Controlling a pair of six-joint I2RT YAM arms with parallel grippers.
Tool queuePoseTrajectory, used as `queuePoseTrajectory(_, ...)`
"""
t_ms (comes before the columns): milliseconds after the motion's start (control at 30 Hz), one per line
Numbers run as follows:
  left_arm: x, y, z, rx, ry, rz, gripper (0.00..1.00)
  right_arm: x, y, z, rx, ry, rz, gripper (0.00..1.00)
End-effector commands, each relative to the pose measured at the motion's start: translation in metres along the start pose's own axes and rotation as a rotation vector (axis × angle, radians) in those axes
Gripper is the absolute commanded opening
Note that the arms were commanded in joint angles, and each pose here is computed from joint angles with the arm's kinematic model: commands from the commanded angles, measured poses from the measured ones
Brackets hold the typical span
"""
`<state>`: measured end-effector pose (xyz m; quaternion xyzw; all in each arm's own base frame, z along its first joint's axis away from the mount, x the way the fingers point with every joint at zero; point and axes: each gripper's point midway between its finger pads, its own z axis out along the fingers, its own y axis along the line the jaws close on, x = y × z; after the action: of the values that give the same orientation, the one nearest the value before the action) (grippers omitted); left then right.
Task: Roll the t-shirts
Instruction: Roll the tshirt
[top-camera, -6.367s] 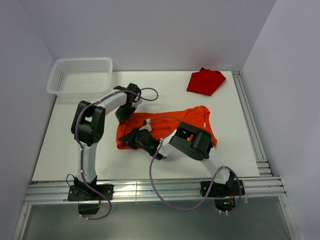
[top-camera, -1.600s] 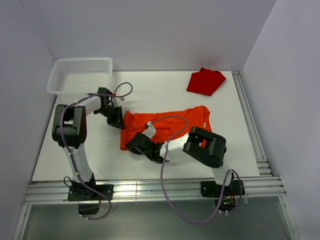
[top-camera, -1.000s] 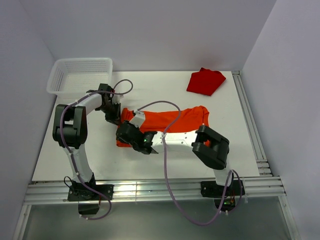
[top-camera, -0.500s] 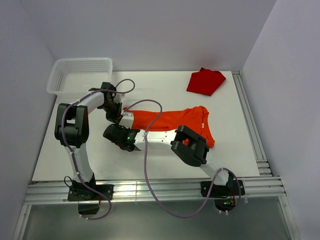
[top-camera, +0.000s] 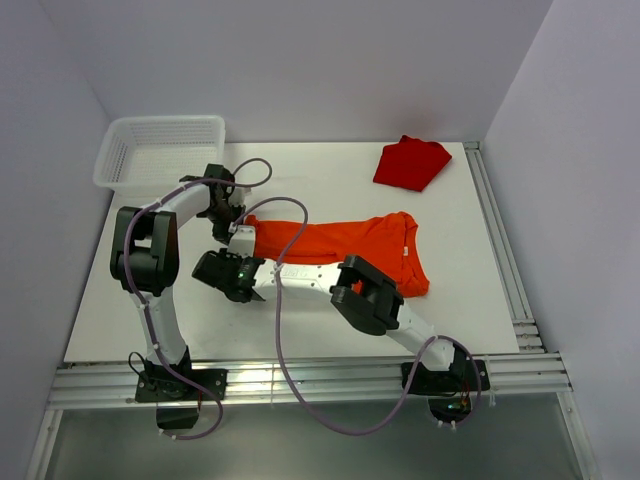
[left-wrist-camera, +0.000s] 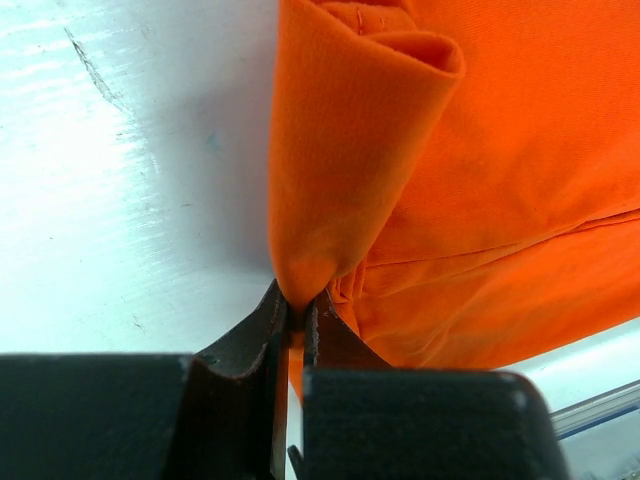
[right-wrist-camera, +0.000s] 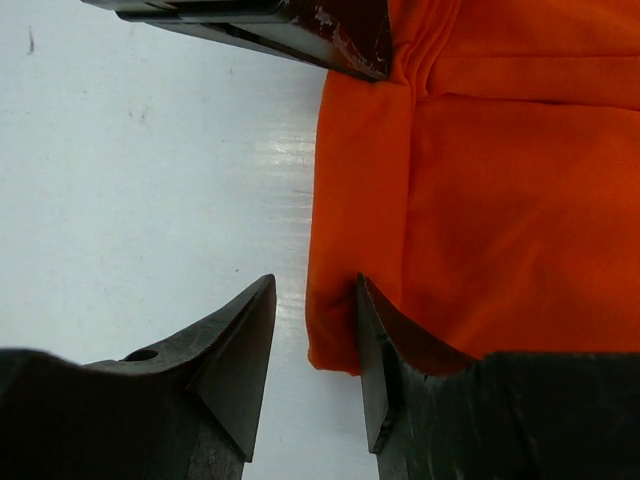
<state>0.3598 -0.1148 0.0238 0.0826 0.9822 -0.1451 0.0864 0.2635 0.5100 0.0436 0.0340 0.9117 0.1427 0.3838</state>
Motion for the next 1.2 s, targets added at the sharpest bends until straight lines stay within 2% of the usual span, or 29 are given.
queuePoseTrajectory(0,-0.008,0.000,-0.002,-0.022,-0.018,0.029,0.00,0.003,-0.007,0.003,0.057,-0.004,-0.034,0.45)
queuePoseTrajectory(233,-0.008,0.000,0.000,-0.022,-0.013,0.030,0.02,0.018,-0.014,0.008,0.088,0.039,-0.056,0.42)
queuePoseTrajectory(400,-0.009,-0.001,-0.001,-0.016,-0.015,0.037,0.06,0.026,-0.018,0.011,0.082,0.063,-0.056,0.29)
queuePoseTrajectory(433,-0.009,-0.002,-0.001,-0.010,-0.014,0.039,0.09,0.030,-0.016,0.010,0.071,0.075,-0.054,0.24)
queuePoseTrajectory(533,-0.010,-0.003,-0.004,0.003,-0.014,0.048,0.13,0.034,-0.018,0.013,0.059,0.093,-0.048,0.19)
queuePoseTrajectory(633,-0.021,-0.006,-0.013,0.026,-0.034,0.062,0.25,0.039,-0.021,0.013,0.024,0.114,-0.027,0.14)
queuePoseTrajectory(700,-0.028,-0.010,-0.017,0.053,-0.044,0.058,0.30,0.028,-0.004,0.004,-0.074,0.108,0.030,0.11)
queuePoseTrajectory(733,-0.034,-0.009,-0.024,0.062,-0.052,0.087,0.34,0.039,-0.018,0.006,-0.069,0.127,0.021,0.10)
queuePoseTrajectory(833,-0.050,-0.012,-0.030,0.090,-0.067,0.106,0.40,0.036,-0.016,-0.003,-0.159,0.133,0.075,0.08)
queuePoseTrajectory(900,-0.053,-0.014,-0.029,0.109,-0.053,0.112,0.42,0.026,-0.006,-0.012,-0.233,0.128,0.131,0.08)
queuePoseTrajectory(933,-0.061,-0.016,-0.033,0.113,-0.070,0.121,0.44,0.034,-0.019,-0.009,-0.226,0.142,0.133,0.08)
queuePoseTrajectory(1167,-0.078,-0.017,-0.048,0.143,-0.112,0.140,0.46,0.029,-0.029,-0.019,-0.385,0.185,0.317,0.07)
